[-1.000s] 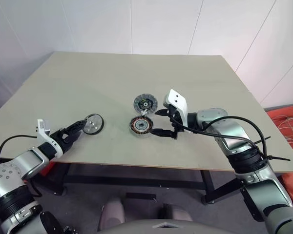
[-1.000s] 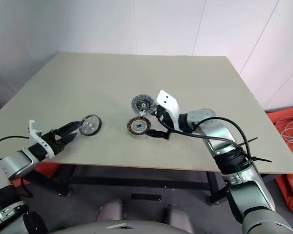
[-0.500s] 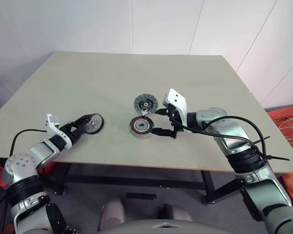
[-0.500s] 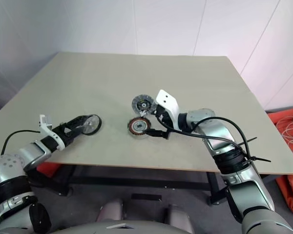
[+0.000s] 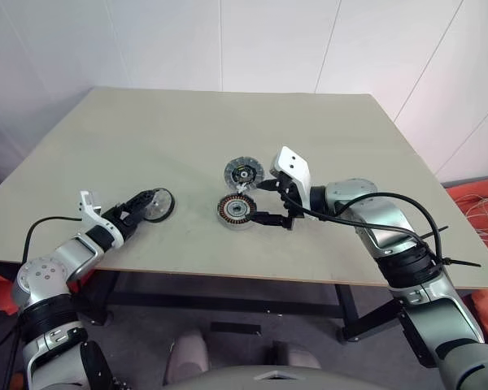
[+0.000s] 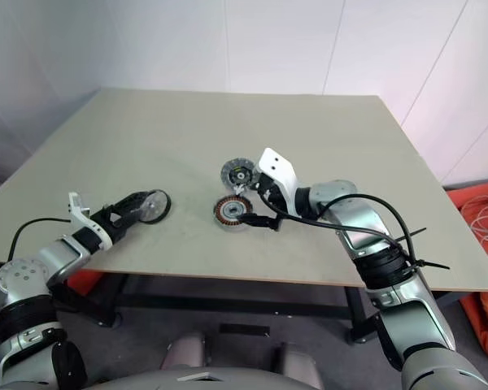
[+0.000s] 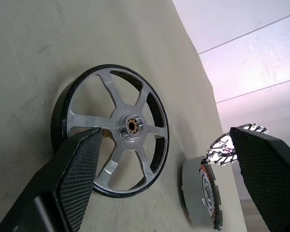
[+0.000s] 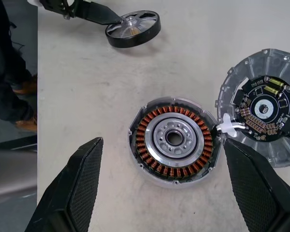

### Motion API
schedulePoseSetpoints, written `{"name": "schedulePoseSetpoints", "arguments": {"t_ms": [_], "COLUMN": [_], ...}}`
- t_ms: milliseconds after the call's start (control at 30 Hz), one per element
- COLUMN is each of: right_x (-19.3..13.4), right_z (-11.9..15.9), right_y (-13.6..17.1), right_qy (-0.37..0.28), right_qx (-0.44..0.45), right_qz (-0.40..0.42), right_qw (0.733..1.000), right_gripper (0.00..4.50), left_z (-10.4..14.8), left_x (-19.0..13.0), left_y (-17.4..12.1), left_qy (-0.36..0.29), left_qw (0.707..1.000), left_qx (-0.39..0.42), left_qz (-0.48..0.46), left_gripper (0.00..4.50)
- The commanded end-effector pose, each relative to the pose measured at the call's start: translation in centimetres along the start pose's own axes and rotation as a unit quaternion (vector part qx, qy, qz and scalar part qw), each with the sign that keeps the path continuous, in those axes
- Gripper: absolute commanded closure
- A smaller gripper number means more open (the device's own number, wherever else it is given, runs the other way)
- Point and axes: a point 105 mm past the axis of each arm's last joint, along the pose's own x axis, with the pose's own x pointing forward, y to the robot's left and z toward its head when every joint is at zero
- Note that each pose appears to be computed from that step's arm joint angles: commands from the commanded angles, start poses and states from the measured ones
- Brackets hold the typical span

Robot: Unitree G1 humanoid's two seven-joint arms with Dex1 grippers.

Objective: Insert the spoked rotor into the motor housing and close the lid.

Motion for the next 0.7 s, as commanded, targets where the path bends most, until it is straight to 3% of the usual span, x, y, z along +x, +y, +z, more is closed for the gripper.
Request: {"name": "schedulePoseSetpoints", "arguments": {"t_ms": [33, 333, 700], "right_x": [-0.7, -0.9, -0.9], "right_z": [1.8, 1.7, 2.0], "right_y": [-0.6, -0.7, -0.8], "right_qy": [-0.025, -0.026, -0.028], "right_qx": [-0.020, -0.018, -0.021], "right_qz": [-0.014, -0.018, -0.019], "right_qw": [0.999, 0.999, 0.999], "right_gripper": [0.01, 0.01, 0.01], "left_z": [-0.4, -0.2, 0.2], "left_x": [0.3, -1.7, 0.5], "left_y": [-1.1, -0.1, -1.5], "left_qy": [0.009, 0.000, -0.012], "left_qw": [1.000, 0.999, 0.999], "left_qx": [0.022, 0.037, 0.049], "left_qz": [-0.010, 0.014, -0.008], "left_gripper": [0.00, 0.00, 0.00]}}
